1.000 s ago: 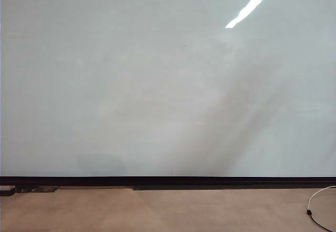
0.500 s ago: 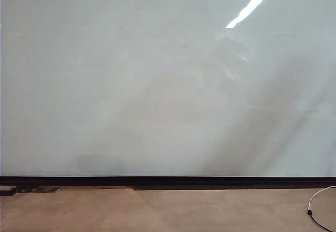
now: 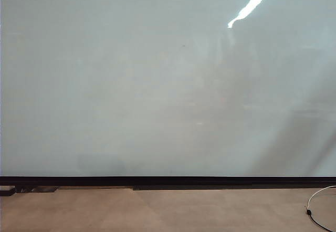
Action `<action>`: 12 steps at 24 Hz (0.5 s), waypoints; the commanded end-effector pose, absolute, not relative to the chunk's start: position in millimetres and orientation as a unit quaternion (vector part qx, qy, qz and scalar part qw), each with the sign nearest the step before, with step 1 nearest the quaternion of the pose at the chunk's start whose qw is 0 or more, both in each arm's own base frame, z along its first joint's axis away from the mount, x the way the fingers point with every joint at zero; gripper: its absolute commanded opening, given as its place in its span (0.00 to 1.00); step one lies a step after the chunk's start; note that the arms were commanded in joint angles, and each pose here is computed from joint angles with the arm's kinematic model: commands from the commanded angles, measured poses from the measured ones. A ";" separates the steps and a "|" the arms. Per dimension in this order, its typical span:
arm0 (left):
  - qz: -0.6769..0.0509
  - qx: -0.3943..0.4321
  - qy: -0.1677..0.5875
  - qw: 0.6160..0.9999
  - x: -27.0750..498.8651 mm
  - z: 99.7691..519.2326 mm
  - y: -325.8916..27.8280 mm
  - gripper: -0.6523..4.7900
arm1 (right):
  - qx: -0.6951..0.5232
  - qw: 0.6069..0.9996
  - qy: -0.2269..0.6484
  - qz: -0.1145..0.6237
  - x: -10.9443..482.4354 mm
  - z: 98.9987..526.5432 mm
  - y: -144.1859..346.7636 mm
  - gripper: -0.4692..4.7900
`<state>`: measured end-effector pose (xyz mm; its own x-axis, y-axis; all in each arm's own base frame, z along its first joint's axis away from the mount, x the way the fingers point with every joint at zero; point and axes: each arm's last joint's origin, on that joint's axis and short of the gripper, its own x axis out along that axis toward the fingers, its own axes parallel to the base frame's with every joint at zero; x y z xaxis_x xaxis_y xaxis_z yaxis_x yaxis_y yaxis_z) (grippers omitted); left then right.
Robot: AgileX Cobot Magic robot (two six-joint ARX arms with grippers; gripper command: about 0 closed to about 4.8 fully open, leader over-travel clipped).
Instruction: Pick up the pen on the shelf to the right of the whiteboard and draw a triangle.
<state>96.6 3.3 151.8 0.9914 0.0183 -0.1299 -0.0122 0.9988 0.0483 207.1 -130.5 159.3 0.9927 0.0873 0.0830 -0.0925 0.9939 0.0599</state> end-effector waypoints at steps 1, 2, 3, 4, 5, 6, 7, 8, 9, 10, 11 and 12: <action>0.008 0.024 0.060 0.998 96.5 153.8 3.3 0.11 | -0.022 0.995 -0.035 0.090 228.3 149.8 -131.8 0.71; 0.008 0.024 0.060 0.998 96.5 153.9 3.3 0.11 | -0.027 0.995 -0.034 0.091 231.5 148.3 -133.4 0.71; 0.008 0.024 0.060 0.998 96.5 153.7 3.3 0.11 | -0.027 0.995 -0.032 0.094 235.4 146.4 -134.7 0.71; 0.008 0.024 0.060 0.998 96.5 153.8 3.3 0.11 | -0.030 0.995 -0.032 0.094 237.6 146.0 -136.0 0.71; 0.008 0.024 0.060 0.998 96.5 153.7 3.3 0.11 | -0.032 0.994 -0.032 0.094 239.8 145.3 -137.4 0.71; 0.007 0.024 0.060 0.998 96.5 153.9 3.3 0.11 | -0.041 0.994 -0.035 0.094 243.8 145.7 -140.2 0.71; 0.008 0.024 0.060 0.998 96.5 153.9 3.3 0.11 | -0.047 0.994 -0.039 0.090 246.9 147.2 -142.5 0.71; 0.008 0.024 0.060 0.998 96.5 153.7 3.3 0.11 | -0.050 0.994 -0.041 0.090 249.3 147.8 -143.9 0.71; 0.008 0.024 0.060 0.998 96.5 153.9 3.3 0.11 | -0.051 0.994 -0.043 0.091 251.2 148.5 -145.1 0.71; 0.008 0.024 0.060 0.998 96.5 153.7 3.3 0.11 | -0.053 0.993 -0.045 0.092 253.1 149.2 -146.1 0.71; 0.008 0.024 0.060 0.998 96.5 153.8 3.3 0.11 | -0.053 0.993 -0.046 0.094 256.1 149.3 -146.7 0.71; 0.008 0.024 0.060 0.998 96.5 153.8 3.3 0.11 | -0.051 0.993 -0.046 0.095 260.5 147.9 -149.0 0.71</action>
